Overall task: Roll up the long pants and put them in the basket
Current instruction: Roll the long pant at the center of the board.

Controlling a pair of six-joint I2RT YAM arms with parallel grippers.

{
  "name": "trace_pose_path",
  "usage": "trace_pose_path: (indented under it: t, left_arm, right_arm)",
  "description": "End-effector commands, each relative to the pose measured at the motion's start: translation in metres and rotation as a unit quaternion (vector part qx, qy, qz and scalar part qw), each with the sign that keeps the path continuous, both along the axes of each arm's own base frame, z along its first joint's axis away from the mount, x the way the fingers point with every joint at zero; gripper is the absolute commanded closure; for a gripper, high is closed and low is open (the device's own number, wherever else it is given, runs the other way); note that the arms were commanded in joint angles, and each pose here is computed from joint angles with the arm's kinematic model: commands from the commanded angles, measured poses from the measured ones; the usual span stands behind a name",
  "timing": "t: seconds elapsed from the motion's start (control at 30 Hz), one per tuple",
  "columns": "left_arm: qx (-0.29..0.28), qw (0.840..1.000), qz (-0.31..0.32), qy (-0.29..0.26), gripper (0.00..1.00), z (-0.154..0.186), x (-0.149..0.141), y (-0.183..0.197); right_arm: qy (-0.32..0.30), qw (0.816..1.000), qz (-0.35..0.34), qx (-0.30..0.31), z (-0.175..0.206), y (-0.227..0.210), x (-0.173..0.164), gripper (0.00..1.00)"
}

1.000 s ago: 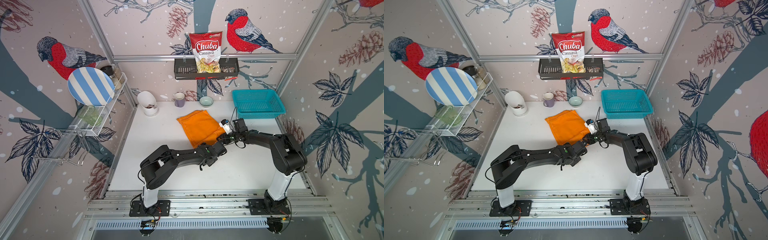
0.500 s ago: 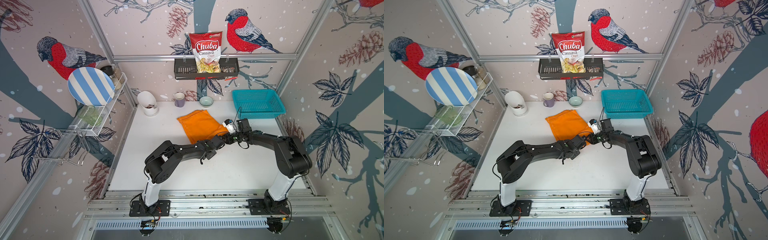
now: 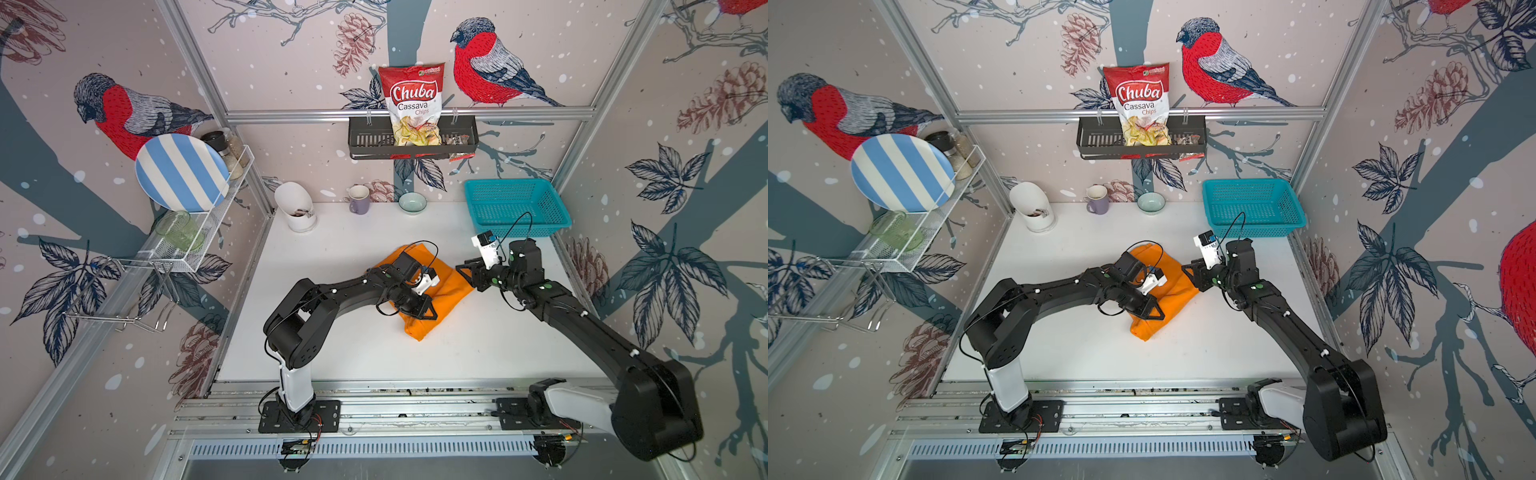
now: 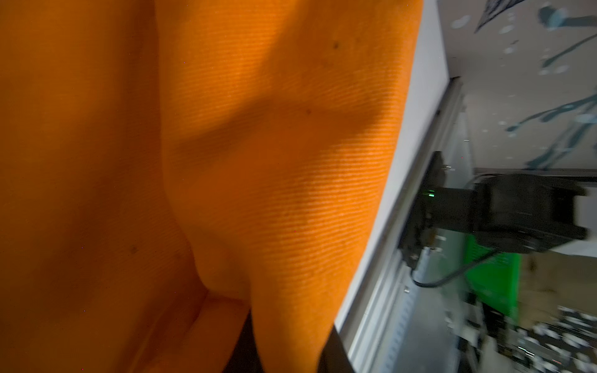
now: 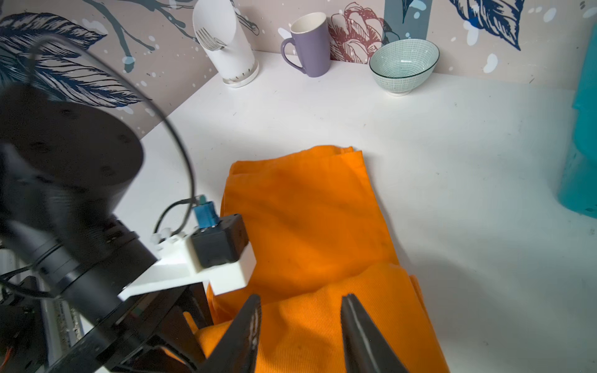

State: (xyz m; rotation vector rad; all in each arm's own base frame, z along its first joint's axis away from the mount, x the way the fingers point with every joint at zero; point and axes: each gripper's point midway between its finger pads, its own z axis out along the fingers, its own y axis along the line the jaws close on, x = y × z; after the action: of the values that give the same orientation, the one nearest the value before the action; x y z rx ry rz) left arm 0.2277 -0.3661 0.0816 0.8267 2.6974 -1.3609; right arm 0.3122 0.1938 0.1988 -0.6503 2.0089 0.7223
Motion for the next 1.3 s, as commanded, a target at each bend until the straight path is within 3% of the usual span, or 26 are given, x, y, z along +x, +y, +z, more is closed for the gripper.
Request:
trace_pose_path:
  t: [0.0, 0.2, 0.27, 0.33, 0.43, 0.5, 0.63, 0.8, 0.97, 1.1, 1.2, 1.27]
  left_arm:
    - [-0.097, 0.988, -0.024, 0.119, 1.0, 0.031, -0.015, -0.013]
    - [-0.114, 0.979, 0.006, 0.167, 0.99, 0.019, 0.001, 0.001]
    - [-0.106, 0.978, 0.012, 0.177, 0.99, 0.01, 0.004, 0.005]
    - [-0.111, 0.977, 0.011, 0.184, 0.99, 0.006, 0.006, 0.006]
    - [-0.099, 0.977, 0.024, 0.188, 0.99, -0.007, 0.014, 0.01]
    - [-0.088, 0.978, 0.032, 0.187, 0.99, -0.016, 0.018, 0.013]
    - [-0.079, 0.976, 0.044, 0.196, 0.99, -0.032, 0.026, 0.022]
    - [-0.055, 0.98, 0.054, 0.182, 0.88, -0.041, 0.035, 0.029]
    - [0.0, 0.992, 0.057, 0.115, 0.61, -0.042, 0.044, 0.034]
    - [0.062, 0.996, 0.061, 0.018, 0.44, -0.033, 0.052, 0.041]
    - [0.132, 0.987, 0.072, -0.059, 0.36, -0.025, 0.062, 0.052]
    - [0.205, 0.966, 0.088, -0.134, 0.34, -0.015, 0.073, 0.067]
  right_arm:
    - [0.018, 1.0, -0.008, 0.015, -0.002, -0.001, -0.016, 0.56]
    - [0.034, 0.999, -0.015, 0.031, -0.014, 0.002, -0.038, 0.56]
    - [0.022, 0.999, -0.005, 0.03, -0.019, 0.01, -0.047, 0.51]
    - [0.018, 0.999, -0.04, 0.025, -0.032, 0.006, -0.043, 0.43]
    - [0.059, 0.99, -0.115, 0.047, -0.04, -0.01, -0.025, 0.38]
    - [0.078, 0.987, -0.122, 0.072, -0.038, -0.007, -0.022, 0.36]
    - [0.096, 0.984, -0.122, 0.09, -0.044, 0.009, -0.021, 0.38]
    - [0.128, 0.98, -0.128, 0.079, -0.068, 0.017, -0.012, 0.42]
    - [0.151, 0.976, -0.138, 0.071, -0.089, 0.025, 0.003, 0.44]
    - [0.169, 0.971, -0.155, 0.071, -0.101, 0.03, 0.015, 0.44]
    - [0.183, 0.968, -0.161, 0.062, -0.109, 0.033, 0.022, 0.44]
    - [0.188, 0.966, -0.166, 0.059, -0.113, 0.034, 0.025, 0.44]
